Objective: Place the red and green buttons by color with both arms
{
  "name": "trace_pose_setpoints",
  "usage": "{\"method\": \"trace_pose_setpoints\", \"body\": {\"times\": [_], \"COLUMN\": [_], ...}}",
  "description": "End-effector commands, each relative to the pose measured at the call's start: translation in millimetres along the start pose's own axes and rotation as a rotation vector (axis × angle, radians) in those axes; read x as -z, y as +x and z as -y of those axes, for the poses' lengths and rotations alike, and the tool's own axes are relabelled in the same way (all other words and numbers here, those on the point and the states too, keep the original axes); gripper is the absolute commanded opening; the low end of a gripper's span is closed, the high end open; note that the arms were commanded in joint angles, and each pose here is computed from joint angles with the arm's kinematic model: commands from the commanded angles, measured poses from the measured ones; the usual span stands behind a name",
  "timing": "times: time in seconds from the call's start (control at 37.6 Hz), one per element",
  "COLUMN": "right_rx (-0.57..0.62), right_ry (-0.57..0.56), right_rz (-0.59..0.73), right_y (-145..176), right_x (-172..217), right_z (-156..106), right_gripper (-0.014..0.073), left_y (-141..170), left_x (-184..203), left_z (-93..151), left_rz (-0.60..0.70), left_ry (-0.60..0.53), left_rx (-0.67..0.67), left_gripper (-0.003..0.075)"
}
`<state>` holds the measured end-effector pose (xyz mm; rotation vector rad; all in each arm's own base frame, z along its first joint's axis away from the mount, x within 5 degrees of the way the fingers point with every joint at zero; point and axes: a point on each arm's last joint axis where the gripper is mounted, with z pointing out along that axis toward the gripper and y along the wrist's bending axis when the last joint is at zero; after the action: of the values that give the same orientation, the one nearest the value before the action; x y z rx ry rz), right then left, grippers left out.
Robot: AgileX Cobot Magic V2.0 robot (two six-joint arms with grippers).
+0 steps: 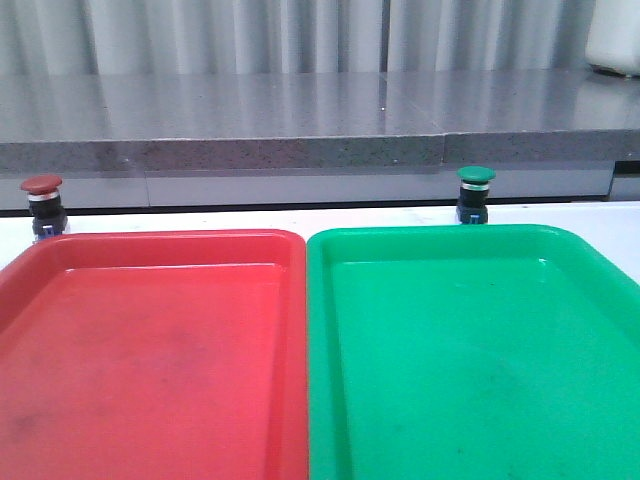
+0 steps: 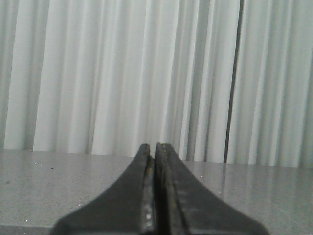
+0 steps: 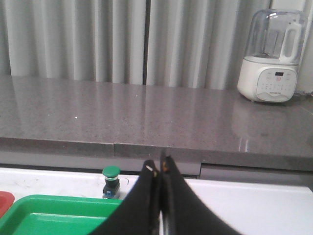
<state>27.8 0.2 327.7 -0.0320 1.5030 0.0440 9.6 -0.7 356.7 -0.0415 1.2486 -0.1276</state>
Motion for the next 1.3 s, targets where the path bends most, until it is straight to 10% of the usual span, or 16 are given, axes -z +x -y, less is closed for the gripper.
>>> {"method": "trace_pose_setpoints", "body": {"times": [0.0,0.67,0.77,0.88,1.01,1.28], "right_rx": [0.019,0.043,0.045,0.048,0.048,0.048], "right_ry": [0.01,0.025,0.026,0.027,0.027,0.027], "right_rz": [-0.008,-0.529,-0.529,-0.529,-0.529,-0.529], "right_y": [-27.4,0.5,0.6,0.5,0.5,0.5], "right_x": [-10.1,-92.2,-92.2,-92.2,-92.2,-92.2], "right_z": [0.4,1.2,1.3,1.4,1.5,1.5], "right_gripper": [-0.0069,-0.0065,0.0087,0.0393,0.0533,0.0526], "left_y": [-26.8,29.5,33.9,38.5,46.9,74.0], "left_x": [-13.1,-94.9,-99.5,-104.3,-113.1,-182.7], "left_z": [3.0,-2.5,-3.0,-3.5,-4.5,-7.8], "left_rz": [-0.02,-0.562,-0.587,-0.61,-0.649,-0.898], "left_ry": [0.005,-0.051,-0.053,-0.056,-0.059,-0.085], "left_rx": [0.005,0.005,0.005,0.001,-0.004,-0.019], "left_gripper": [-0.002,-0.002,-0.0004,0.0221,0.0584,0.0621]}}
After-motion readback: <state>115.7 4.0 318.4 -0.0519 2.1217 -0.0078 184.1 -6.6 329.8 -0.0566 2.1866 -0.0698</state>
